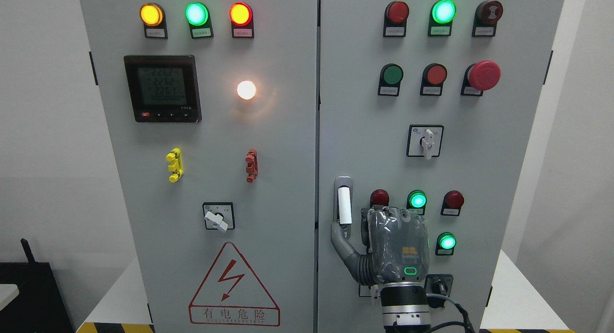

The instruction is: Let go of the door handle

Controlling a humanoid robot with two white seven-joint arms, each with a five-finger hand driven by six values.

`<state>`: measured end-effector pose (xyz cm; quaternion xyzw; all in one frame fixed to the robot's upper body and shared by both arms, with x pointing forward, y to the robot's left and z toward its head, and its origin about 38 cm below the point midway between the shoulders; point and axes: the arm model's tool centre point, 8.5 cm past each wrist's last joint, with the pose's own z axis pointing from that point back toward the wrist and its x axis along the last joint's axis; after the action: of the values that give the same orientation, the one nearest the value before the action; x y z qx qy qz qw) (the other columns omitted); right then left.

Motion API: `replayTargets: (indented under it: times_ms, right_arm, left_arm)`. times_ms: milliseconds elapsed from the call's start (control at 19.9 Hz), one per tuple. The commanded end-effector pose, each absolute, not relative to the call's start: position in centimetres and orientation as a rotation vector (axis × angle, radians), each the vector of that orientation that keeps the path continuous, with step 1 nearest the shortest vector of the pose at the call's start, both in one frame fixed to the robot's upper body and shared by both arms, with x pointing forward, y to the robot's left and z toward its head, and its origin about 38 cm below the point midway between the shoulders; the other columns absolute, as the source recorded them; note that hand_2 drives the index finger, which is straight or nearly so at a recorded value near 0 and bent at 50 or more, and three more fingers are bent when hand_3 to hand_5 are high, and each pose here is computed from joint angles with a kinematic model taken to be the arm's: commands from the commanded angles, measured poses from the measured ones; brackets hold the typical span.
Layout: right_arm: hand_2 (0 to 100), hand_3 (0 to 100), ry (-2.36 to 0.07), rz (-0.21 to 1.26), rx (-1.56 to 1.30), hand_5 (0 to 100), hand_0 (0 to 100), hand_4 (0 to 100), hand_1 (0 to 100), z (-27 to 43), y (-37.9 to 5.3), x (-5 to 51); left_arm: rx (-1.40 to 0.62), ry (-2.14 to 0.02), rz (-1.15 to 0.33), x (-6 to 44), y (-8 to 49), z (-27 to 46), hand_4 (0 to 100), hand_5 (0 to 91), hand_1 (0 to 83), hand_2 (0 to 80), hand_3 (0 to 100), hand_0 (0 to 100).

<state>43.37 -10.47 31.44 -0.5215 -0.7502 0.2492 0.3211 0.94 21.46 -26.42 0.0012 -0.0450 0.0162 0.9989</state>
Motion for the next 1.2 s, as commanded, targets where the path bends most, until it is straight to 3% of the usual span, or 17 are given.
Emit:
replayTargets:
  times_ms: [0, 351, 1154]
  right_arm:
    - [100, 100, -1.959, 0.641, -1.376, 97, 43, 100, 39, 31.4, -10.9, 43.6]
    - [100, 100, -1.947, 0.625, -1.386, 97, 50, 100, 41, 31.4, -11.6, 43.7]
    - [100, 100, -1.932, 0.595, -1.405, 97, 51, 100, 41, 31.6, -12.6, 43.8]
  left_arm:
    - [0.001, -0.083, 0.005, 1.1, 21.4, -26.4, 0, 0.0, 38.9, 0.0, 0, 12]
    - [0.001, -0.083, 0.005, 1.1, 21.4, -26.4, 0, 0.0, 38.9, 0.0, 0, 12]
    - [0.001, -0.083, 0.005, 1.1, 21.4, -26.4, 0, 0.0, 38.9, 0.0, 0, 12]
